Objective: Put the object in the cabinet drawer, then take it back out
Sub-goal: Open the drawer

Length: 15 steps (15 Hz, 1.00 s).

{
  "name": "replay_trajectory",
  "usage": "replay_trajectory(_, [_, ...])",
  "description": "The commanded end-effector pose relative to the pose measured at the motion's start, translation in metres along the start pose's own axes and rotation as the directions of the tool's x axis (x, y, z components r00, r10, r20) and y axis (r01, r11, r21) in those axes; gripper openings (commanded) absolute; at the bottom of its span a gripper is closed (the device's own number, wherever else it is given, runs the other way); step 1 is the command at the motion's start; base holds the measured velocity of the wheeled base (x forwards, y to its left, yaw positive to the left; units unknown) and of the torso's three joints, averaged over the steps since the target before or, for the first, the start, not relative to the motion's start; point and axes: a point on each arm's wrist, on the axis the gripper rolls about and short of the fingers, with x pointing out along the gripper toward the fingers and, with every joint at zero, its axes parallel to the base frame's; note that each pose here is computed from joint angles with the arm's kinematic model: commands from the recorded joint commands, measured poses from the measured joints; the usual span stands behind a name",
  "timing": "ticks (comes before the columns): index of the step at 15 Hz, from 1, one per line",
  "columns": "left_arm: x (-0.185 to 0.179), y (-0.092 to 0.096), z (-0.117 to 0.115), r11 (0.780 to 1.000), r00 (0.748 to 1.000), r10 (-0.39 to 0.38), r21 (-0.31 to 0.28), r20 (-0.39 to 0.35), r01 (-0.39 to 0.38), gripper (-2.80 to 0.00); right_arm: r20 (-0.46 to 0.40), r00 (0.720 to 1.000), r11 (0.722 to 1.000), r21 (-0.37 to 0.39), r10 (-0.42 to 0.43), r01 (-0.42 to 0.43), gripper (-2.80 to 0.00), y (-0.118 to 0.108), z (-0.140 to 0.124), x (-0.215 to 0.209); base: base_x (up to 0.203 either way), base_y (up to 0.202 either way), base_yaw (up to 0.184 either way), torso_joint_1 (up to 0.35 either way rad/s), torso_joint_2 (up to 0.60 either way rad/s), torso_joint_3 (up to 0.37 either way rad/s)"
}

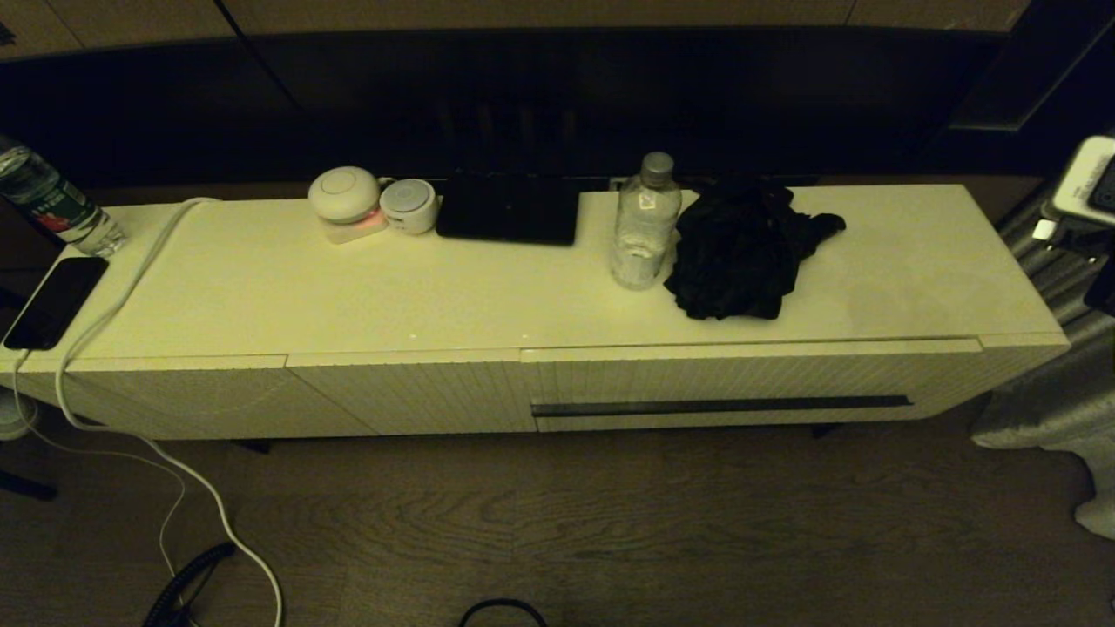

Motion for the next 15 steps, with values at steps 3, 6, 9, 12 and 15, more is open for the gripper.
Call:
replay_trajectory(3, [0.0, 0.0, 0.0, 1.0, 1.0, 0.0, -0.001, 0.002, 0.0, -2.8, 0.029, 0.998, 0.98, -0.193, 0.06, -0.054, -2.8, 0.025, 0.002, 0.014, 0.0, 0.0, 0.0, 0.0, 0.0, 0.0])
replay_trajectory(6, [0.0, 0.0, 0.0, 1.0, 1.0, 0.0, -0.001, 0.001, 0.0, -2.8, 0.032, 0.977, 0.946, -0.261, 0.21, -0.194, -2.8, 0.068, -0.001, 0.011, 0.0, 0.0, 0.0, 0.0, 0.0, 0.0])
replay_trajectory(9, [0.0, 0.0, 0.0, 1.0, 1.0, 0.0, -0.001, 0.003, 0.0, -2.8, 0.017, 0.949, 0.913, -0.281, 0.314, -0.297, -2.8, 0.106, -0.008, 0.015, 0.0, 0.0, 0.0, 0.0, 0.0, 0.0])
replay_trajectory(12, [0.0, 0.0, 0.0, 1.0, 1.0, 0.0, -0.001, 0.003, 0.0, -2.8, 0.048, 0.916, 0.885, -0.28, 0.399, -0.371, -2.8, 0.142, -0.002, 0.026, 0.0, 0.0, 0.0, 0.0, 0.0, 0.0])
replay_trajectory(15, [0.0, 0.0, 0.0, 1.0, 1.0, 0.0, -0.001, 0.002, 0.0, -2.8, 0.052, 0.896, 0.872, -0.263, 0.44, -0.413, -2.8, 0.172, -0.003, 0.038, 0.0, 0.0, 0.0, 0.0, 0.0, 0.0])
